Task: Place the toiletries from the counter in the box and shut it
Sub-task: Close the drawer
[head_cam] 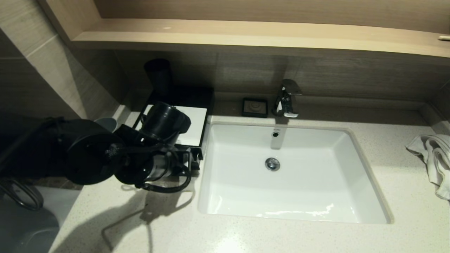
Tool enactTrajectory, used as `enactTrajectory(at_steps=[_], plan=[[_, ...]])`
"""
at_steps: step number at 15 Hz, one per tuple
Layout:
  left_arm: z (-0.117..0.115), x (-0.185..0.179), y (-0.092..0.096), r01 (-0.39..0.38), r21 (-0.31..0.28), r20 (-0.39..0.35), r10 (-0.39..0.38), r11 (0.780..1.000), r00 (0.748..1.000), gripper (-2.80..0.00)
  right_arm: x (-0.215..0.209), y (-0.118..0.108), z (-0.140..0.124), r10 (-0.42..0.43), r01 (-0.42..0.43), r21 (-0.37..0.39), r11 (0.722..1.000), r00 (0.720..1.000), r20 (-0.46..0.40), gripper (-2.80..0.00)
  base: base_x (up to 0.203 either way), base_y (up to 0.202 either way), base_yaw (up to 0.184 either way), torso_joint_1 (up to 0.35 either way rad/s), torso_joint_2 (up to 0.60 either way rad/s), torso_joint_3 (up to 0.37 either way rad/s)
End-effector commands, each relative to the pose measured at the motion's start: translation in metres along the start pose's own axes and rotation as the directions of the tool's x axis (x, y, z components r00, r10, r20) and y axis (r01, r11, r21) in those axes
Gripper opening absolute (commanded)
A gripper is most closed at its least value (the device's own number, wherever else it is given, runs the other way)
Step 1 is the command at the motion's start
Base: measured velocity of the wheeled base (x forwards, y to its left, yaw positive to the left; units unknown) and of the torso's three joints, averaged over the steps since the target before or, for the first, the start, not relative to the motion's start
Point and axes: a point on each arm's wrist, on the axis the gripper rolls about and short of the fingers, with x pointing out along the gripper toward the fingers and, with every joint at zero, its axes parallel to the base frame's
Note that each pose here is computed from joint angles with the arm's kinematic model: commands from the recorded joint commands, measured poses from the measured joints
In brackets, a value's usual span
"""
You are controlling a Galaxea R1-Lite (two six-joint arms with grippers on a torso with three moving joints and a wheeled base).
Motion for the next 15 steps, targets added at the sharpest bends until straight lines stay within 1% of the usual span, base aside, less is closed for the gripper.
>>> enactTrajectory(at_steps=[1, 3, 5, 7, 11, 15], plan=[[0.006, -0.017, 0.005, 0.017, -0.021, 0.039, -0.016, 1.0, 0.999, -2.8, 0.0, 0.0, 0.0, 0.001, -0.001, 0.0, 1.0, 1.0, 0.0, -2.8, 0.0, 0.0, 0.0, 0.0, 0.0, 0.0], [0.013, -0.035, 0.009, 0.038, -0.031, 0.074, -0.035, 0.999, 0.997, -2.8, 0.0, 0.0, 0.0, 0.001, -0.001, 0.0, 1.0, 1.0, 0.0, -2.8, 0.0, 0.0, 0.0, 0.0, 0.0, 0.0], [0.022, -0.041, 0.008, 0.046, -0.037, 0.094, -0.042, 0.998, 0.995, -2.8, 0.0, 0.0, 0.0, 0.0, 0.0, 0.0, 1.0, 1.0, 0.0, -2.8, 0.0, 0.0, 0.0, 0.0, 0.0, 0.0], [0.025, -0.036, 0.005, 0.04, -0.034, 0.087, -0.037, 0.999, 0.996, -2.8, 0.0, 0.0, 0.0, -0.001, 0.001, 0.0, 1.0, 1.0, 0.0, -2.8, 0.0, 0.0, 0.0, 0.0, 0.0, 0.0], [0.019, -0.014, -0.002, 0.017, -0.019, 0.047, -0.016, 1.0, 0.999, -2.8, 0.0, 0.0, 0.0, 0.002, -0.002, 0.0, 1.0, 1.0, 0.0, -2.8, 0.0, 0.0, 0.0, 0.0, 0.0, 0.0], [0.017, -0.002, -0.003, 0.0, -0.013, 0.024, 0.0, 1.0, 1.0, -2.8, 0.0, 0.0, 0.0, 0.001, -0.001, 0.0, 1.0, 1.0, 0.0, -2.8, 0.0, 0.0, 0.0, 0.0, 0.0, 0.0]])
